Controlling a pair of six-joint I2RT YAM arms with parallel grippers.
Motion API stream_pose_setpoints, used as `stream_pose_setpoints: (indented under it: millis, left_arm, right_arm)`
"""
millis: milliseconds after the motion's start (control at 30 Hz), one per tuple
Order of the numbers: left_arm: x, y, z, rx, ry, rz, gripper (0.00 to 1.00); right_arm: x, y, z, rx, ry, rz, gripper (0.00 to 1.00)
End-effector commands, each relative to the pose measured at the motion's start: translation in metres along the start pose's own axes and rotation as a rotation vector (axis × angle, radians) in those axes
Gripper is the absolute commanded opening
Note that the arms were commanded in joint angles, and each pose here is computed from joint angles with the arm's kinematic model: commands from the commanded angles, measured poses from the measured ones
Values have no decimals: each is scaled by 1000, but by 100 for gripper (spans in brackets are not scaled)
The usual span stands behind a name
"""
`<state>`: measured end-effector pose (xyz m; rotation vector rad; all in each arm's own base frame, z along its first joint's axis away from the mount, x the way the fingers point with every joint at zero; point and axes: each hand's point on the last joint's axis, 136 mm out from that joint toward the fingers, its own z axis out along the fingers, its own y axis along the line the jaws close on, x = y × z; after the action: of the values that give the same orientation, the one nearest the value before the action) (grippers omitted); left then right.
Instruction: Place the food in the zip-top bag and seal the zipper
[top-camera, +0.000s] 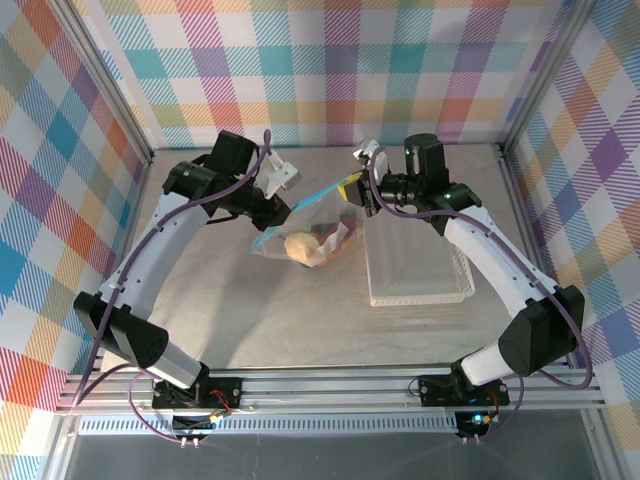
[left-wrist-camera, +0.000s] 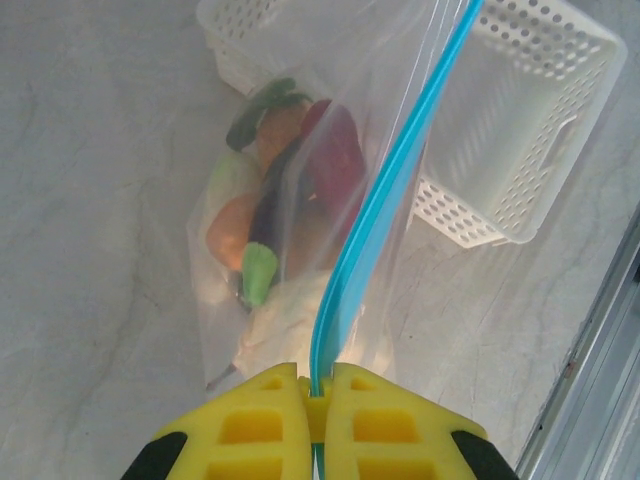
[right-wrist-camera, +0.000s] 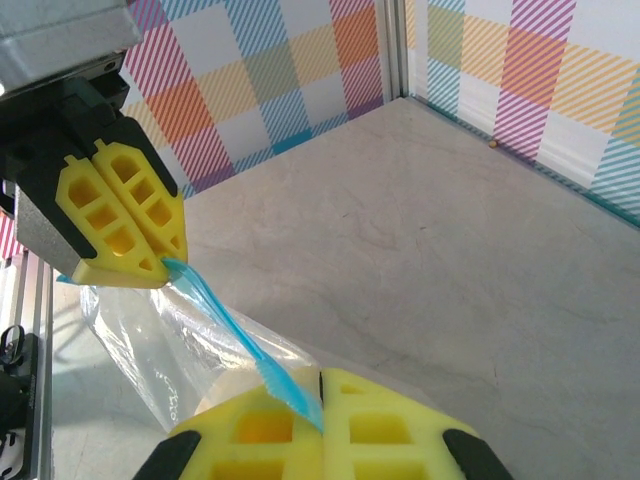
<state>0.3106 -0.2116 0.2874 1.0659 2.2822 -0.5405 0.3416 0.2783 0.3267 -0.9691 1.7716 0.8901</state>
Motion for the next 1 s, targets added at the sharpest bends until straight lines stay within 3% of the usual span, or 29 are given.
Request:
stream_pose_setpoints:
  millis: [0,967]
  left_arm:
    - [30,8,-7,-50,85,-94,0]
    - [83,-10,-31,-74,211,-180,0]
  right_arm:
    - [-38,-13,-13,72,-98,-47,0]
    - [-45,-39,-15,164,-113,42,0]
